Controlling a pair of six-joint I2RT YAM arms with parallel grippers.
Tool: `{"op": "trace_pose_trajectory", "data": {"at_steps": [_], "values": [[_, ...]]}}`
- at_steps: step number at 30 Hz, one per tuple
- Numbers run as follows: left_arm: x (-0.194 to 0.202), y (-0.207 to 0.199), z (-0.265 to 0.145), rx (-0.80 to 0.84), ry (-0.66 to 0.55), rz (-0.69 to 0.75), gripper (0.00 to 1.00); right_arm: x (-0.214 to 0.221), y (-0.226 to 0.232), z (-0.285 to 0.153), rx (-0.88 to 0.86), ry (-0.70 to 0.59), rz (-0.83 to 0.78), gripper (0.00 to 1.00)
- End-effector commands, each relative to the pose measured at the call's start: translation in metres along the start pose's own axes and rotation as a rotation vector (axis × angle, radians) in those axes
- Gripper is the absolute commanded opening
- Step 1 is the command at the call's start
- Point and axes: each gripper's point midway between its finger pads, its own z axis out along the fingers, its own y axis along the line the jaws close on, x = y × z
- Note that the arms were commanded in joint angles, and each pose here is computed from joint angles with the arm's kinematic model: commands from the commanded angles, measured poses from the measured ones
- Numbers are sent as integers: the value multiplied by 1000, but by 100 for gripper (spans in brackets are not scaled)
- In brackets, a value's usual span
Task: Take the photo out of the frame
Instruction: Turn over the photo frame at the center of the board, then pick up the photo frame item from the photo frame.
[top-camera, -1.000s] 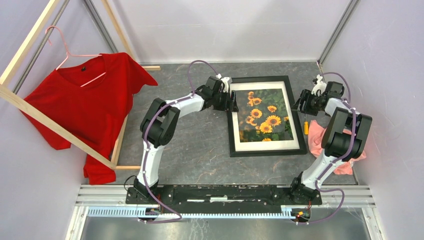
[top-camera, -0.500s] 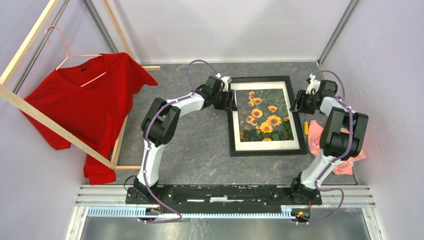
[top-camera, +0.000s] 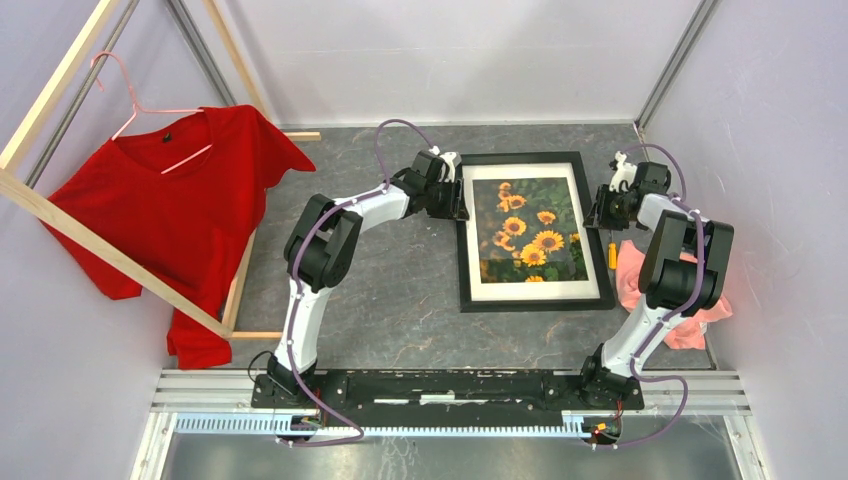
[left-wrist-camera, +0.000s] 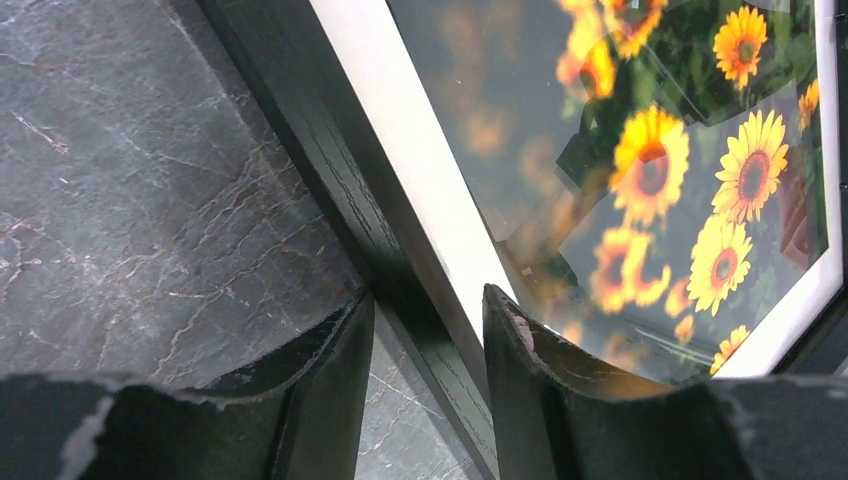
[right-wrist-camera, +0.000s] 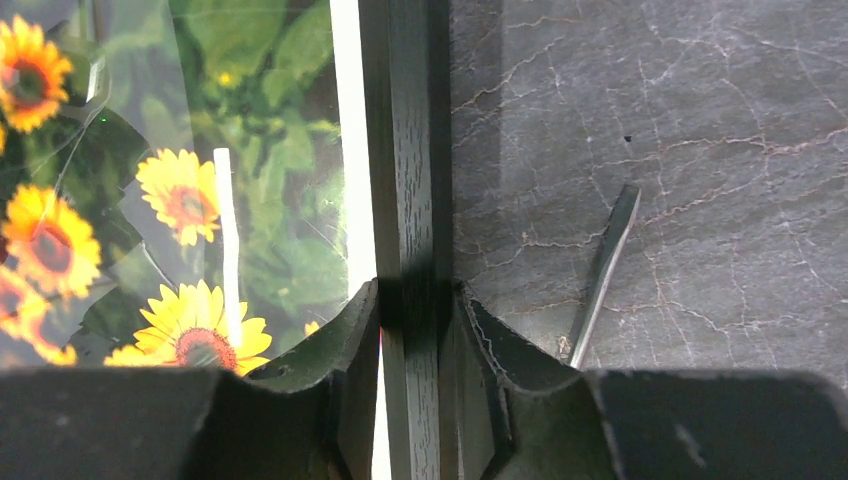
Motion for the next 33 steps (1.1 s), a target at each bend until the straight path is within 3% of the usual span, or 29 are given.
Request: {"op": "trace_pose_trajectory", "data": {"at_steps": [1, 7, 13, 17, 19, 22, 33], "values": [[61, 30, 18, -112, 174, -83, 52, -13, 8, 0, -22, -32, -32, 31], [63, 41, 12, -202, 178, -51, 59, -21, 16, -6, -38, -59, -49, 26], [70, 55, 16, -327, 218, 19, 56, -30, 24, -15, -49, -91, -65, 25], [77, 57, 19, -335, 248, 32, 31, -36, 30, -21, -60, -115, -78, 17], [79, 57, 20, -333, 255, 30, 15, -38, 32, -23, -67, -121, -82, 7], [77, 54, 20, -321, 256, 27, 3, -40, 37, -26, -80, -127, -87, 3], [21, 14, -24, -230, 129, 33, 2, -72, 86, -62, -98, -219, -173, 3]]}}
